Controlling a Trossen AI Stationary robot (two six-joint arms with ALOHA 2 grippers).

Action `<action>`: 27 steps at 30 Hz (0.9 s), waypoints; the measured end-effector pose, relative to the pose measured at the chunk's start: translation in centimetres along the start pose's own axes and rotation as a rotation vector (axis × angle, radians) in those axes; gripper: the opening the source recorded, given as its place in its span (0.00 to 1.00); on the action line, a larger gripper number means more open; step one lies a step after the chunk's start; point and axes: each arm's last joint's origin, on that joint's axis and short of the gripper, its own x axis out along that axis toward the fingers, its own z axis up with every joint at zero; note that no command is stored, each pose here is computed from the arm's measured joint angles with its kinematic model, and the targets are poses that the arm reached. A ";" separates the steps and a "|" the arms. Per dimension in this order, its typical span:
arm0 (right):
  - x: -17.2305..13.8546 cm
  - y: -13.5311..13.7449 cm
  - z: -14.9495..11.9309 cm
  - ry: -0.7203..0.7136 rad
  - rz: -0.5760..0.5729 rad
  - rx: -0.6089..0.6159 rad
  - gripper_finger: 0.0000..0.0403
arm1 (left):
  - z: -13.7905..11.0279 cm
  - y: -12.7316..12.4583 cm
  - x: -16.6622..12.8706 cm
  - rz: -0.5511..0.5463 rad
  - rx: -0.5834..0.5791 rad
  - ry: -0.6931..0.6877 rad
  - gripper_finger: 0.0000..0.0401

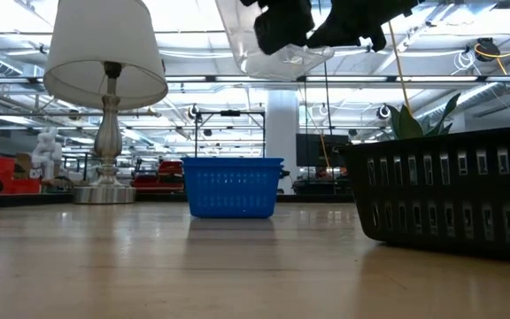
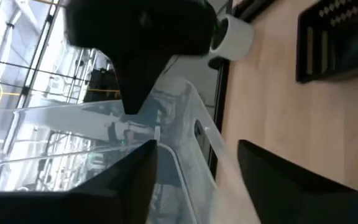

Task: Stack baskets by color
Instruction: Stack the top transparent bin on the bottom transparent bin

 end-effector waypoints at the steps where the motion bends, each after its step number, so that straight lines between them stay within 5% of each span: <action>1: 0.0 0.0 0.0 -0.001 -0.011 -0.003 0.00 | 0.1 0.0 -0.2 0.001 -0.011 -0.007 0.59; 7: 0.0 0.0 0.0 -0.003 -0.013 -0.002 0.00 | 0.7 -0.1 -1.1 -0.009 -0.045 -0.048 0.69; 18: -0.1 -0.1 0.0 -0.011 -0.061 -0.007 0.00 | 1.0 1.2 -3.3 -0.134 -0.101 -0.154 0.70; 27: -0.1 -0.2 0.0 -0.016 -0.087 0.005 0.00 | 0.1 9.9 -9.4 -0.079 -0.442 -0.240 0.70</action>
